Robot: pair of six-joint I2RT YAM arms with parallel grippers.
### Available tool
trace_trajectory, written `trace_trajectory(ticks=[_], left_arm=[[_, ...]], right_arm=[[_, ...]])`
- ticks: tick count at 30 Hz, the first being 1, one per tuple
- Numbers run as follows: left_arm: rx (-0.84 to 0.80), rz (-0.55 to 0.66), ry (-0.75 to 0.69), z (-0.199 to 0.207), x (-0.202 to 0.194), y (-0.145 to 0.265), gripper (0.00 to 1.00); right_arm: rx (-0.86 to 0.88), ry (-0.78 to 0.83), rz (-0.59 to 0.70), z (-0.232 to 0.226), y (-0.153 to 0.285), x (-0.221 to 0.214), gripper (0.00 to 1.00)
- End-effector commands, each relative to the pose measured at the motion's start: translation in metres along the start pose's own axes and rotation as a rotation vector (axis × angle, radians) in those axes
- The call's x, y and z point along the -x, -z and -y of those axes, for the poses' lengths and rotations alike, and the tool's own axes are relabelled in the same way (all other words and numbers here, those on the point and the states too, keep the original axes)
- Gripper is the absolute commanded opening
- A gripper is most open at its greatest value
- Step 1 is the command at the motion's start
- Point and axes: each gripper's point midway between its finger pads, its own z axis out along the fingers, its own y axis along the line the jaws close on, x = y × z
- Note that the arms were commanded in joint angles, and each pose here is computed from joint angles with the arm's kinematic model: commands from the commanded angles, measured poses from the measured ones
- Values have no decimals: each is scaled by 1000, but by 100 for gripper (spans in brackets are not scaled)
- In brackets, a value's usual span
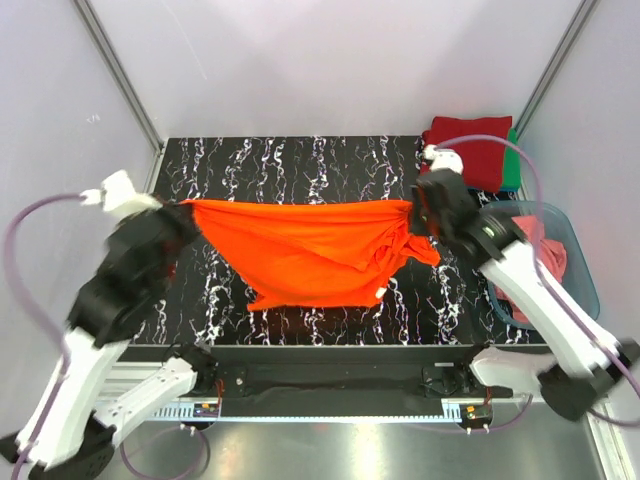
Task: Fold and stack the t-shirts
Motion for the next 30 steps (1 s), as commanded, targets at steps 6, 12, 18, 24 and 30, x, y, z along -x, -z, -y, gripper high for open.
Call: trace_trajectory(ticks=[6,12,18,24,30], left_arm=[[311,-363,3,-85,-111,-130,1],[426,-528,505,-201,-166,-172,0],[421,-489,539,-209,-165,-171,0],[373,-468,525,-194,-157,-167,0],[328,-453,510,-179,-155,-156,0]], right_arm=[[-82,41,-267,0,-149,-2,11],[53,94,-330,-41,-243,21,82],[-14,20,-386,-20,-215,-20,99],[115,-191,-538,-15,-160,-147,98],[213,-250,-630,-24,-138,-209,94]])
